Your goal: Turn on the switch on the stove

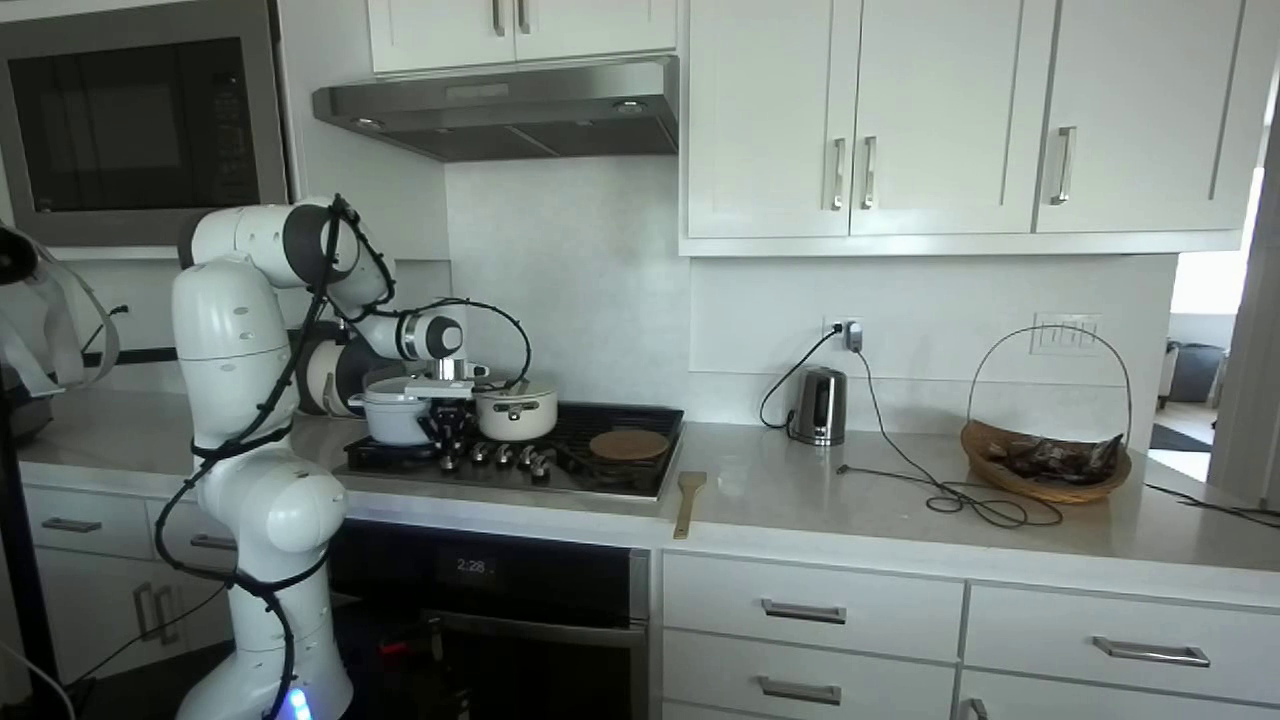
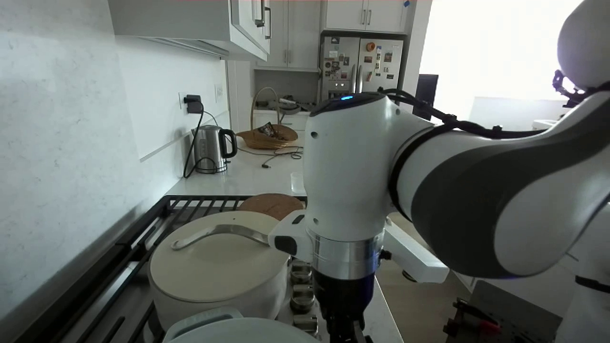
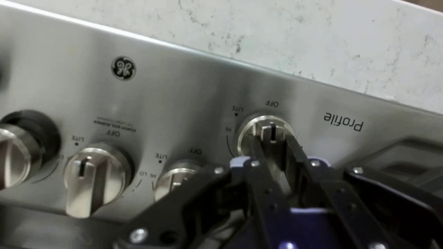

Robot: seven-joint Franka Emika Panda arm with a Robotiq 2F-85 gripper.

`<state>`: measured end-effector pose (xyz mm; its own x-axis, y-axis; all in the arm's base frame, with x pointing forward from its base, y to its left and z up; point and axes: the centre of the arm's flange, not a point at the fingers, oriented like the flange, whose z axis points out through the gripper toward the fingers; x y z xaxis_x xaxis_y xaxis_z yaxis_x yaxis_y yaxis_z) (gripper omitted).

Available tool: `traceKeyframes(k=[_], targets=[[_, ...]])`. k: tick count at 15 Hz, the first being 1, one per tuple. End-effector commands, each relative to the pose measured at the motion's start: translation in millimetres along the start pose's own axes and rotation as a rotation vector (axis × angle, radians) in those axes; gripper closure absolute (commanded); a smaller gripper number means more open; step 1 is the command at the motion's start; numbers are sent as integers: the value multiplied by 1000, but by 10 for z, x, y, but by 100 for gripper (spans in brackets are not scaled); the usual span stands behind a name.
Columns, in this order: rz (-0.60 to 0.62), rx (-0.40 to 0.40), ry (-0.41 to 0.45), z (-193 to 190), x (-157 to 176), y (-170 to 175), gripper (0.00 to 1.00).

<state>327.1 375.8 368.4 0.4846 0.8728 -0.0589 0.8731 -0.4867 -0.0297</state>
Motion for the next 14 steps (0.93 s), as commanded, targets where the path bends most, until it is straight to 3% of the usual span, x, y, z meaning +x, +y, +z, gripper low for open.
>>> traceKeyframes(k=[1,10,14], targets=[[-156,47,-85,274,15,258,95],[-449,88,-113,338,-23,305,95],[-490,79,-119,333,-19,311,95]])
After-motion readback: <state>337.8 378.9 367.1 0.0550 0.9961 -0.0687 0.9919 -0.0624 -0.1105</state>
